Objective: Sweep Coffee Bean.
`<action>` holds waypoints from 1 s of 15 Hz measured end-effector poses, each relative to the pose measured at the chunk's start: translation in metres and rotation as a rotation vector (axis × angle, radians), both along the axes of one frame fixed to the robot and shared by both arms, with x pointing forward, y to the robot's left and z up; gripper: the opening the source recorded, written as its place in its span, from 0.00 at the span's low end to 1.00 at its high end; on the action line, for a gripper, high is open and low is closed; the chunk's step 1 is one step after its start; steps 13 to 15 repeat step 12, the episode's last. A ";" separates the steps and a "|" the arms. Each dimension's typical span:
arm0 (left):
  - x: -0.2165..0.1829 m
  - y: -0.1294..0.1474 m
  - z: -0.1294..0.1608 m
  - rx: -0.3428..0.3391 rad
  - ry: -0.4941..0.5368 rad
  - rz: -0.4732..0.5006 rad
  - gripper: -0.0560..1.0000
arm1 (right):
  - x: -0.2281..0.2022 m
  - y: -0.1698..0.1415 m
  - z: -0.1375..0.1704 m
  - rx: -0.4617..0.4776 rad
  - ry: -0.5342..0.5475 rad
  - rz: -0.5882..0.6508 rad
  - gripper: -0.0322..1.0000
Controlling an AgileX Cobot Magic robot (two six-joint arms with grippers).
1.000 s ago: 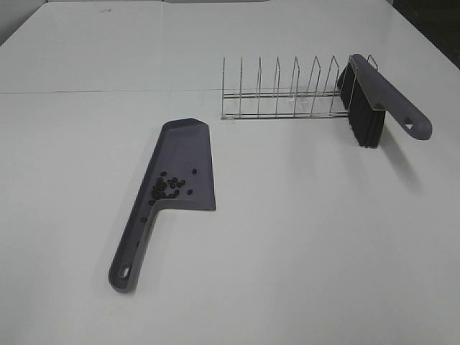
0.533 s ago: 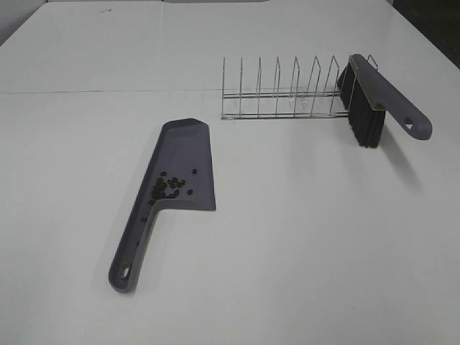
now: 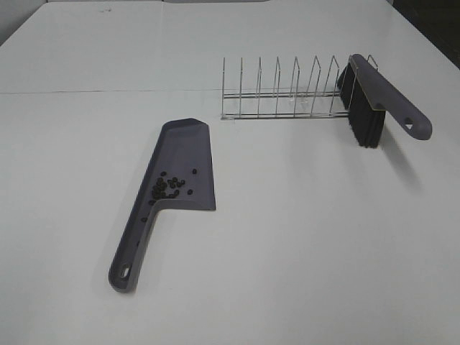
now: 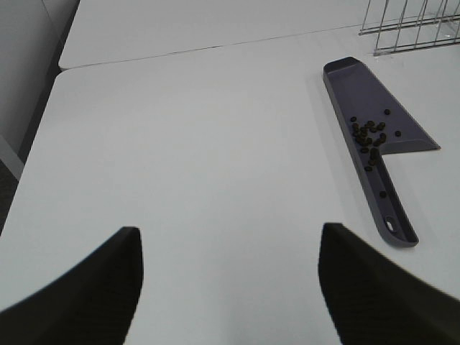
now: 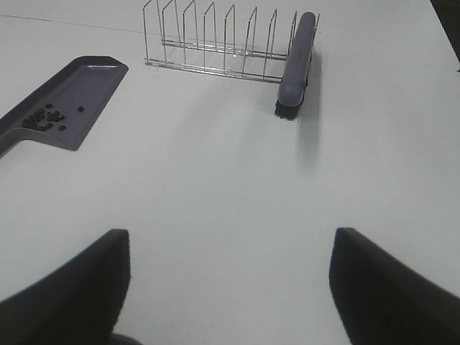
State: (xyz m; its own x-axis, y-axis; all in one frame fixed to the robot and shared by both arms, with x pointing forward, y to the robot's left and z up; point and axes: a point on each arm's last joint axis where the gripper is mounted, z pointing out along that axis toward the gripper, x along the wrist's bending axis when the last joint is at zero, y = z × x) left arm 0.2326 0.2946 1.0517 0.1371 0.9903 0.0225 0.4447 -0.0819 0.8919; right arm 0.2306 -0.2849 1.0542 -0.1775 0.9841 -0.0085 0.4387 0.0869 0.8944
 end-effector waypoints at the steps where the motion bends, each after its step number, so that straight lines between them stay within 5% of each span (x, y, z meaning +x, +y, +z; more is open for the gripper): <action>1: 0.000 0.000 0.000 0.000 0.000 0.000 0.65 | 0.000 0.000 0.000 0.000 0.000 0.000 0.65; 15: 0.000 0.000 0.000 0.000 0.000 0.000 0.65 | 0.000 0.000 0.000 0.000 0.000 0.000 0.65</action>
